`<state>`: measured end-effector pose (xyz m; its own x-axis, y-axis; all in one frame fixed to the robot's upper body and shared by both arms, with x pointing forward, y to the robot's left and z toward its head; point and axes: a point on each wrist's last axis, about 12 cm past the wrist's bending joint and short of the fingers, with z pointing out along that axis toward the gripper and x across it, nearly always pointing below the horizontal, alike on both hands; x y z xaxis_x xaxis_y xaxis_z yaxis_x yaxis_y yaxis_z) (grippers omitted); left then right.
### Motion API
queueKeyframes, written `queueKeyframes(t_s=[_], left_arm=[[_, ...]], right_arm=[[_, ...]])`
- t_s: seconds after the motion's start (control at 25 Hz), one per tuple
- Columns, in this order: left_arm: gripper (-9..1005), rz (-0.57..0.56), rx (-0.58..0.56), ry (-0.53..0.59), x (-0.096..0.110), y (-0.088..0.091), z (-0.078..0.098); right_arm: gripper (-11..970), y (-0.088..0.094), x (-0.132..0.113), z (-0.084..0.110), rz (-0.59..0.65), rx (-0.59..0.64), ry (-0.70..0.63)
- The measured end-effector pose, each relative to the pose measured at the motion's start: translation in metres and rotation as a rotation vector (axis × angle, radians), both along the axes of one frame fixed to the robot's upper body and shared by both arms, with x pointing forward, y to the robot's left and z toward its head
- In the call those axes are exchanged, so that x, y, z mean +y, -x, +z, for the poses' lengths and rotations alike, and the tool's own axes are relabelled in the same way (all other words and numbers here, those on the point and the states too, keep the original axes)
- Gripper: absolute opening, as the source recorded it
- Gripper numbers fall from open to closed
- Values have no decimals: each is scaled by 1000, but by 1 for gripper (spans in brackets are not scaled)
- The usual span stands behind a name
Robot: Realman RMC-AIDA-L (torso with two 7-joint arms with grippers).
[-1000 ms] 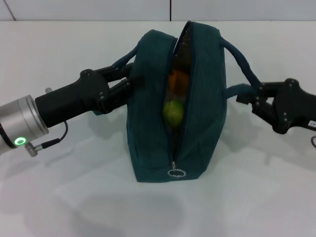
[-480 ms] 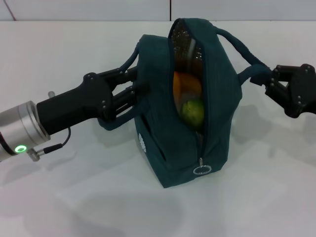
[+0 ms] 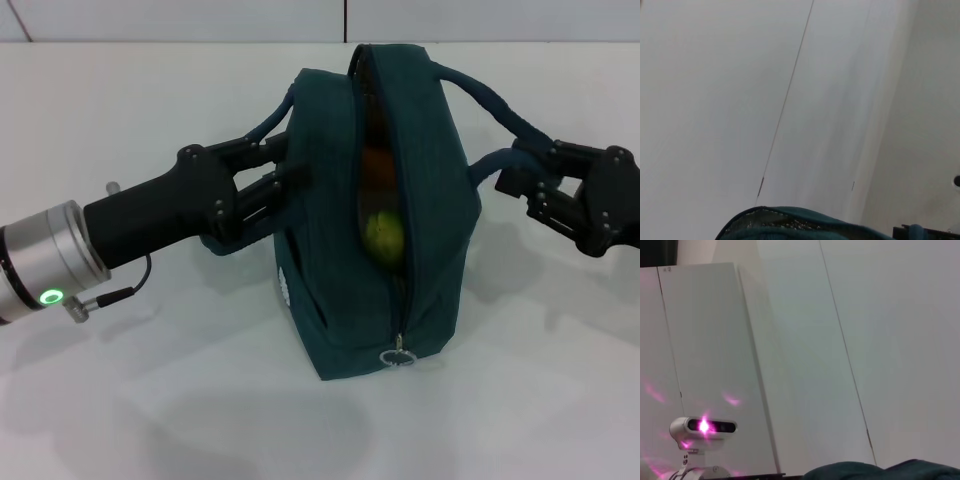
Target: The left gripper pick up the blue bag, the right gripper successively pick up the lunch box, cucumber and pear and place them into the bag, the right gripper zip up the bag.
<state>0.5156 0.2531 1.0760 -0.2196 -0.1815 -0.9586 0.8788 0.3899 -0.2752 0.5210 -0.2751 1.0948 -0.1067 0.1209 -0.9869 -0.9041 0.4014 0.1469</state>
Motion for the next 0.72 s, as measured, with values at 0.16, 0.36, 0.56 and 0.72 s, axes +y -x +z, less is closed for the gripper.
queueKeyframes(t_s=[0.16, 0.36, 0.56, 0.72], left_arm=[[377, 0, 1, -1, 0, 0, 0], [378, 3, 1, 1, 0, 0, 0], [379, 14, 4, 3, 2, 1, -1], [379, 11, 1, 2, 1, 0, 0]], right_arm=[[247, 1, -1, 0, 0, -1, -1], [506, 4, -6, -1, -15, 1, 0], [584, 13, -8, 0, 54, -8, 10], [563, 26, -10, 0, 226, 6, 82]])
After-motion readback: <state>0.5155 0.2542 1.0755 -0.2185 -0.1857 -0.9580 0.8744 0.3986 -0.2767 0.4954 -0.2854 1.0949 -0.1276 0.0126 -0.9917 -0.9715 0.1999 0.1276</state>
